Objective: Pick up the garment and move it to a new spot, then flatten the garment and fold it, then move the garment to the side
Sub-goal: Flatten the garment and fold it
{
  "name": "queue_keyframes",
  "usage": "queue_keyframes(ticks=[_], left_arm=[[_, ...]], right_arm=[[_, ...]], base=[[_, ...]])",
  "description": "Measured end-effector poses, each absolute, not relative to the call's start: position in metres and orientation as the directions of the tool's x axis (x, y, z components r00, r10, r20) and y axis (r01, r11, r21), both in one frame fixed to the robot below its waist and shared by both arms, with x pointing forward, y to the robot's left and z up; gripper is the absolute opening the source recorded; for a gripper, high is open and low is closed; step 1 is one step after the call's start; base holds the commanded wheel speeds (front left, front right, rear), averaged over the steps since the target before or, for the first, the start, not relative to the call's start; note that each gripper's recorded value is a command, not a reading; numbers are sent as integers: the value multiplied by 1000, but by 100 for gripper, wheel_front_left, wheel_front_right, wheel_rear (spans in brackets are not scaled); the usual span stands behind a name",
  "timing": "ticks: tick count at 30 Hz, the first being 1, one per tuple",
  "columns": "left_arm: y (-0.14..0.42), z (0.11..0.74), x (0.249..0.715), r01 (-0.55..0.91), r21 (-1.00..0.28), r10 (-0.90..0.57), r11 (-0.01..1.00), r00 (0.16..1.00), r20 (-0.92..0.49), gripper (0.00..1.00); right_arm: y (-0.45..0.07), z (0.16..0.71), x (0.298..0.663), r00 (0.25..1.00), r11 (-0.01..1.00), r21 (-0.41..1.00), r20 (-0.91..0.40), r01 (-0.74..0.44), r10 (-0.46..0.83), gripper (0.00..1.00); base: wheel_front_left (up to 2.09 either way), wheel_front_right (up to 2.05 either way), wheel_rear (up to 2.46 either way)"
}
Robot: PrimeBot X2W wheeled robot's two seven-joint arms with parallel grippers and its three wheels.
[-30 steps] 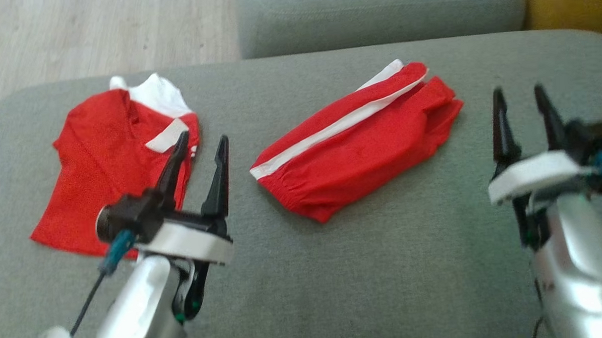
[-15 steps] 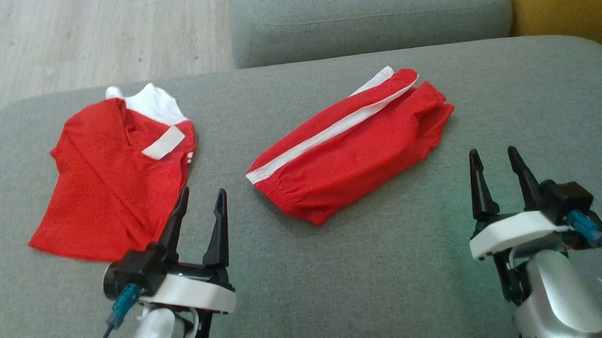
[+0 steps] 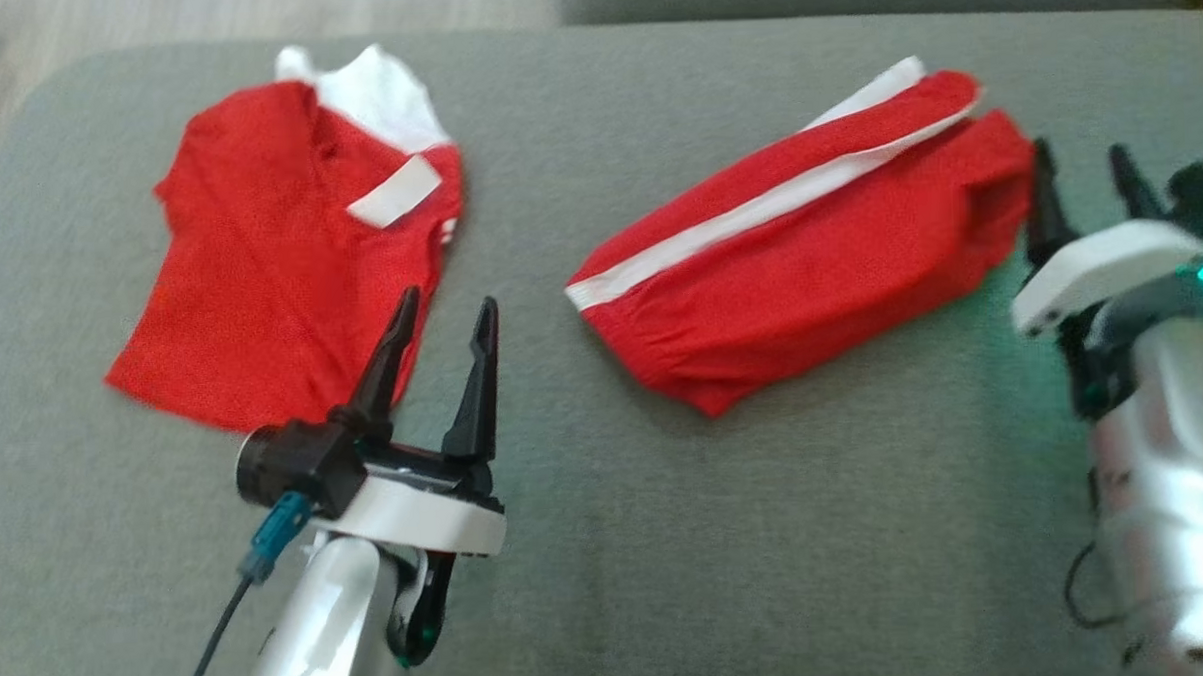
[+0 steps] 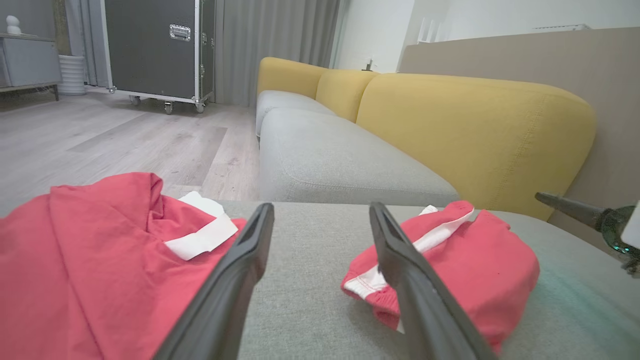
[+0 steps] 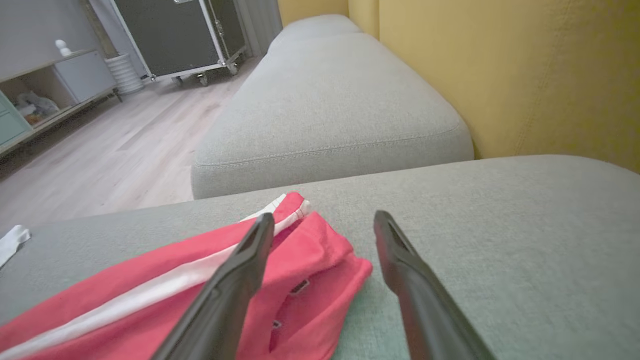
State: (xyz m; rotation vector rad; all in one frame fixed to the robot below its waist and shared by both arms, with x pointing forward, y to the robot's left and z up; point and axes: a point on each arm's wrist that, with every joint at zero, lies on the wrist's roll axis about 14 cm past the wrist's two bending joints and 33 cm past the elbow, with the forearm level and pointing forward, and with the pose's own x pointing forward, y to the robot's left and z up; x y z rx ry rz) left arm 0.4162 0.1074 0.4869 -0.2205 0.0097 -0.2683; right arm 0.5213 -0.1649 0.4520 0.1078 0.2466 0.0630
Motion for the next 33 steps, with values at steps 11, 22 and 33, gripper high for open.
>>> queue_keyframes(ticks=[11,22,33], left_arm=[[128,461,415,196,-222,-213,955,975,-55,100],[126,456,420,195,-253,-218,947,974,-66,100],[116,463,428,225,-272,-244,936,969,-40,100]], right_arm=[[-155,381,550,845,993,116,-531,-5,66,100],[-174,361,554,790,1000,-2,-613,-4,2,100],[-159,365,556,795,998,2,-605,-65,54,0]], base=[[0,0,0],[0,0,0],[0,0,0]])
